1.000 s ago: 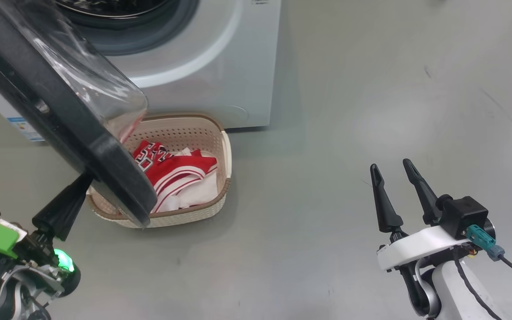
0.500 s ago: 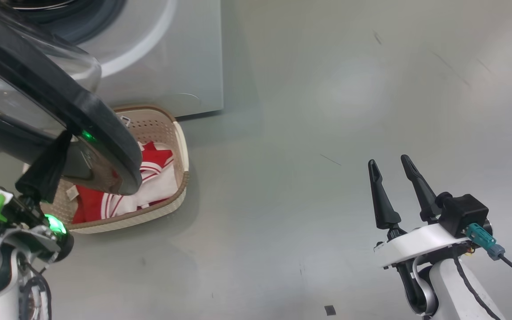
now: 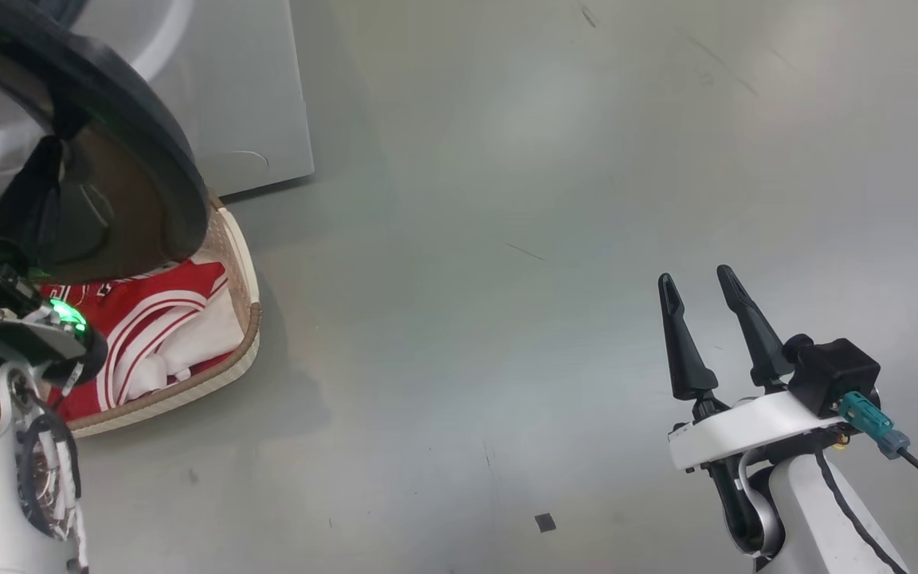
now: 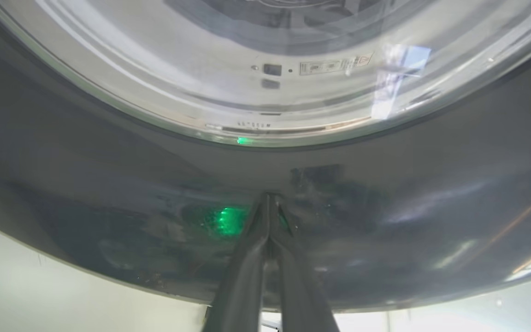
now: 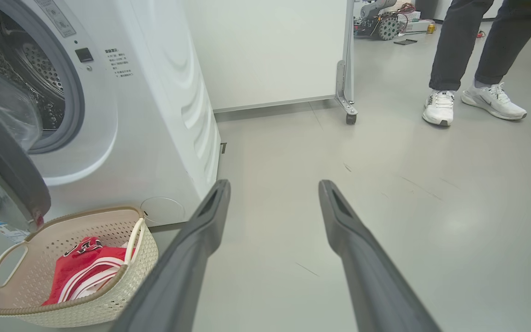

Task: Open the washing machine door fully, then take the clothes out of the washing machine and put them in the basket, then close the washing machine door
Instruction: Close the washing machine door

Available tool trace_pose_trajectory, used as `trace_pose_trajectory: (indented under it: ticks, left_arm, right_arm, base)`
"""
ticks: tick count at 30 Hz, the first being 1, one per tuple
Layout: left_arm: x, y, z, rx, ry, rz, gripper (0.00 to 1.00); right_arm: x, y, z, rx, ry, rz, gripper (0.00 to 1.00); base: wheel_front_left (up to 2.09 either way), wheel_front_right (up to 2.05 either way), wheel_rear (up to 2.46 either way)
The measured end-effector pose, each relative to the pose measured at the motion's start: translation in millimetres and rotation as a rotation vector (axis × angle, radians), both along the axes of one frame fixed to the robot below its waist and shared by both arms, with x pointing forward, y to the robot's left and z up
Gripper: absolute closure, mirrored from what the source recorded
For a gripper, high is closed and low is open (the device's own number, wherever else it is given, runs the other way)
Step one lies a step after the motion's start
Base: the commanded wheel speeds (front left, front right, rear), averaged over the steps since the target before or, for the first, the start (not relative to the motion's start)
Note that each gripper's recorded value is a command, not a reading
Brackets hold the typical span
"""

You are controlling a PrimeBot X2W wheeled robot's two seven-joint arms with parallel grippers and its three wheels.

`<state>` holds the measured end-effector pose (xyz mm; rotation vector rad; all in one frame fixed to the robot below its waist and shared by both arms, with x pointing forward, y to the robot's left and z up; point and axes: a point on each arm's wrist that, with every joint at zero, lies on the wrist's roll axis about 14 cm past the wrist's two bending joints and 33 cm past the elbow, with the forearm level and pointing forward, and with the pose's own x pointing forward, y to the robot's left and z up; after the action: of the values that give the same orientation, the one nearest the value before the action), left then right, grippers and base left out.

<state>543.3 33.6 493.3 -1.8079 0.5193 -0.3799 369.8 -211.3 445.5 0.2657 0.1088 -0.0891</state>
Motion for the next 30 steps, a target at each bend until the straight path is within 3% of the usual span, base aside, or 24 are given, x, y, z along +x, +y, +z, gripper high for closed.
trace_pose_trajectory:
  ticks: [8,22,30]
  left_arm:
    - [14.4,-27.6,-3.2,-0.021,0.016,-0.023,1.00]
    - [0.1,-26.5,-3.3,0.016,0.021,-0.039,1.00]
    - [-44.8,-25.3,-17.6,0.197,-0.037,-0.103,1.00]
  right_arm:
    - [-4.6,-11.1,-5.0,-0.009,0.021,-0.038,0.00]
    - [6.3,-6.8,12.1,0.000,-0.044,-0.023,0.00]
    - [15.4,7.1,27.2,0.006,-0.099,0.024,0.00]
  base:
    - [0.00,0.00,0.00]
    - [0.00,0.00,0.00]
    - [0.00,0.00,0.00]
